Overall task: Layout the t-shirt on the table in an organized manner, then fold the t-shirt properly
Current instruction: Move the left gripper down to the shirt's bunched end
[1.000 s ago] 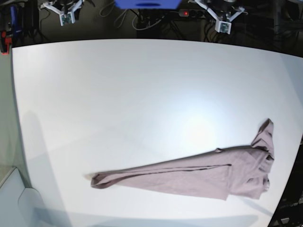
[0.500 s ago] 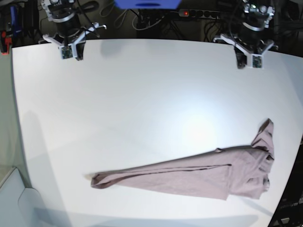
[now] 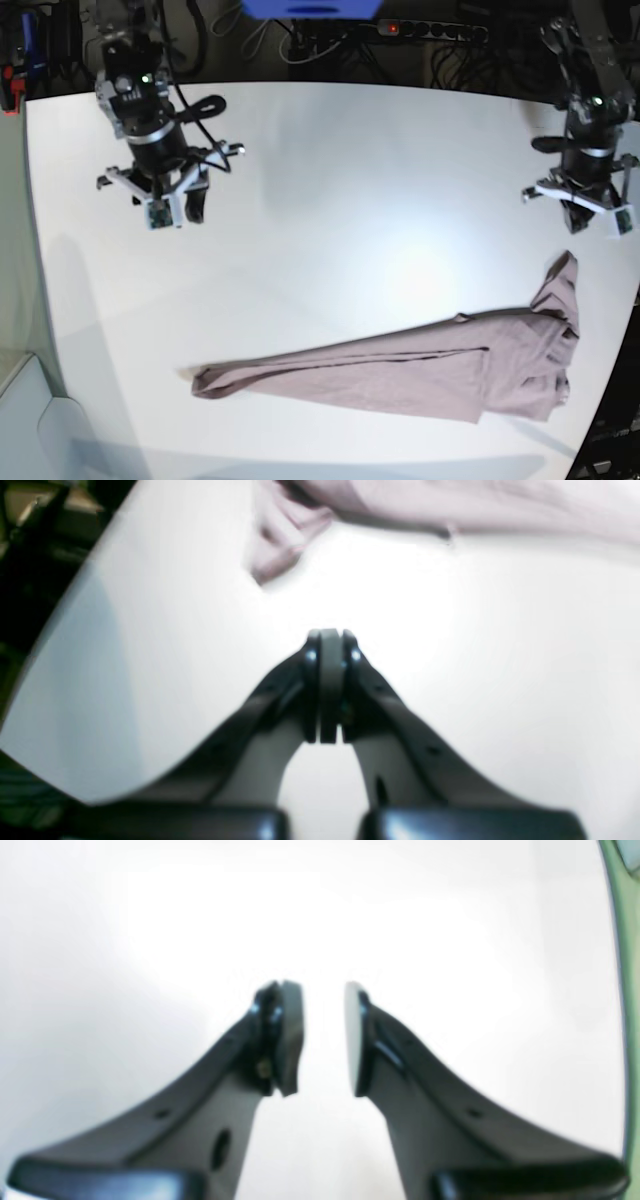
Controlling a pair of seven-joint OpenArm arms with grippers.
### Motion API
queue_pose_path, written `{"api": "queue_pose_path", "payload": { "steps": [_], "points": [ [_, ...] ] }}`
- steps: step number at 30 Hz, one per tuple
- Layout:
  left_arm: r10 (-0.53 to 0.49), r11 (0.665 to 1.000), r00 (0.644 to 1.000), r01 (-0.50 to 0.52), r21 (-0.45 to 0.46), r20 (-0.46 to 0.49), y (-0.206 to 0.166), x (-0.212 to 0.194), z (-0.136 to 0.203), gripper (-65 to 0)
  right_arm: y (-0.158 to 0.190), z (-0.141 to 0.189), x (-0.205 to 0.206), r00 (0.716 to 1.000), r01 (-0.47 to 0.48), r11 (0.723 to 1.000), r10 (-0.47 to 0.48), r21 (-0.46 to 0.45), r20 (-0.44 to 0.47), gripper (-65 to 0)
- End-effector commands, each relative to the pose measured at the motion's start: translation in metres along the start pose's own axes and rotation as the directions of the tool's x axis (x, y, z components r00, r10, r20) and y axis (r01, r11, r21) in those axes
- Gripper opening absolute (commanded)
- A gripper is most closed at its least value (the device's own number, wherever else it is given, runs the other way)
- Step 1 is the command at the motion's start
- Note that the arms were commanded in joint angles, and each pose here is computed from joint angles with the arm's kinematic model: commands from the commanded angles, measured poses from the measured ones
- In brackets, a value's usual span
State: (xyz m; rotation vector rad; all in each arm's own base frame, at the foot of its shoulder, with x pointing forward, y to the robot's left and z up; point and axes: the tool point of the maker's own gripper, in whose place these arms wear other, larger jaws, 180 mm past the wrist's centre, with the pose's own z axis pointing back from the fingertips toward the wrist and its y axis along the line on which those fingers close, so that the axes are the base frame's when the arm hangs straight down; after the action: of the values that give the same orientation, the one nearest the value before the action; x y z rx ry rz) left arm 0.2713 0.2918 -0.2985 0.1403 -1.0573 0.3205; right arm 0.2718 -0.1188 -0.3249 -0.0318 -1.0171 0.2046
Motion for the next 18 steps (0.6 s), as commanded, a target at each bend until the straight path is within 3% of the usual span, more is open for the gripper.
{"api": "queue_pose_path", "payload": {
  "steps": [1, 13, 15, 18],
  "points": [
    [0.019, 1.000, 0.999, -0.019, 0.010, 0.027, 0.004, 0.013, -0.003, -64.6, 0.003, 0.000, 0.017, 0.999, 0.006, 1.000, -0.007, 0.010, 0.048, -45.7],
    [0.215, 0.969, 0.976, -0.209, 0.133, -0.039, 0.054, 0.004, -0.060, -63.7, 0.011, -0.004, 0.024, 0.998, 0.031, 0.999, -0.032, 0.022, 0.051, -44.6],
    [0.241, 0.963, 0.969, -0.231, 0.141, -0.057, 0.056, -0.003, -0.068, -58.3, 0.011, -0.004, 0.022, 0.998, 0.030, 0.999, -0.031, 0.022, 0.048, -44.6],
    [0.258, 0.959, 0.963, -0.247, 0.137, -0.075, 0.053, -0.007, -0.076, -39.4, 0.012, -0.002, 0.016, 0.999, 0.029, 0.999, -0.030, 0.024, 0.032, -44.6]
  ]
}}
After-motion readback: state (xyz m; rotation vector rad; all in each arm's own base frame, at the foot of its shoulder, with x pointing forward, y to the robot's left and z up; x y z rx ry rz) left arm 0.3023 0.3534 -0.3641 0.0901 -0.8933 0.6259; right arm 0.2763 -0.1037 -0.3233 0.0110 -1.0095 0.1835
